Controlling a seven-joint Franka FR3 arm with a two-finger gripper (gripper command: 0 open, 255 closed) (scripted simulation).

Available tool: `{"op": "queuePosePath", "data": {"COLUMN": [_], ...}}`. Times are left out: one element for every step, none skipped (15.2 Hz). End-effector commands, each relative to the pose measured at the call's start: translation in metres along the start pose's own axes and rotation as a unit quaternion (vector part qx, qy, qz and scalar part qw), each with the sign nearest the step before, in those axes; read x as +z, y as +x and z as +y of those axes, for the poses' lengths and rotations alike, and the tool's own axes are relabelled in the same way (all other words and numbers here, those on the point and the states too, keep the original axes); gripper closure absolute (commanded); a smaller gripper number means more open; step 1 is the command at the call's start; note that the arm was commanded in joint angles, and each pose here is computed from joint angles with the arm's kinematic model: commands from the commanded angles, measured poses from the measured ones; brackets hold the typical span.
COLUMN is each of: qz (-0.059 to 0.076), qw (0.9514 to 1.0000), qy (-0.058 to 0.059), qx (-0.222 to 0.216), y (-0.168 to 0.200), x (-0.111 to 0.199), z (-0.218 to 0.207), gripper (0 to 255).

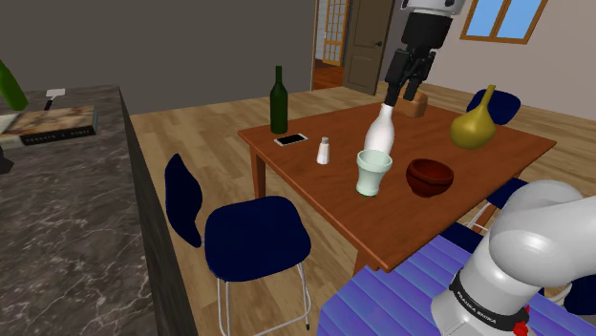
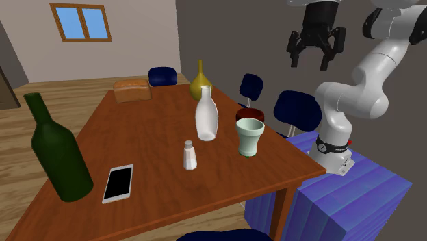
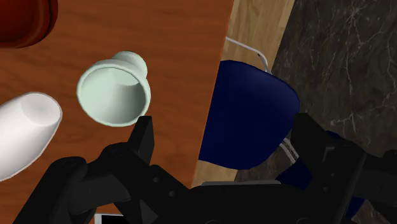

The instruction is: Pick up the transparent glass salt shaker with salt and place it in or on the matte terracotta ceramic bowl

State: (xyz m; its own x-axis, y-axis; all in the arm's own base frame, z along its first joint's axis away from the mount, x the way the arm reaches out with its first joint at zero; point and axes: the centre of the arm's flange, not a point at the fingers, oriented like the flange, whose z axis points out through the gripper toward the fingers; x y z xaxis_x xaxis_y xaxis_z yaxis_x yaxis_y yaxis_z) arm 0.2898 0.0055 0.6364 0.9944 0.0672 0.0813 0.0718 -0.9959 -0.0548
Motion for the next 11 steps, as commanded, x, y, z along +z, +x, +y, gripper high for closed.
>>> {"op": "queuePosePath", "data": {"qz": [0.0,-0.005,-0.009,-0.014,-0.019,-0.023,-0.028,-0.032,-0.037,-0.042,-0.046], "qw": [1.0,1.0,0.9999,0.9999,0.9998,0.9996,0.9995,0.9993,0.999,0.9988,0.9985], "qy": [0.0,-0.002,-0.005,-0.007,-0.009,-0.011,-0.014,-0.016,-0.018,-0.021,-0.023], "qx": [0.0,0.002,0.004,0.006,0.008,0.01,0.011,0.013,0.015,0.017,0.019], "y": [0.0,0.012,0.024,0.036,0.048,0.06,0.072,0.083,0.095,0.106,0.118], "x": [0.0,0.007,0.013,0.02,0.027,0.034,0.041,0.048,0.056,0.063,0.07], "z": [0.0,0.003,0.007,0.01,0.014,0.018,0.021,0.025,0.029,0.033,0.037], "gripper": [0,0,0,0,0,0,0,0,0,0,0]}}
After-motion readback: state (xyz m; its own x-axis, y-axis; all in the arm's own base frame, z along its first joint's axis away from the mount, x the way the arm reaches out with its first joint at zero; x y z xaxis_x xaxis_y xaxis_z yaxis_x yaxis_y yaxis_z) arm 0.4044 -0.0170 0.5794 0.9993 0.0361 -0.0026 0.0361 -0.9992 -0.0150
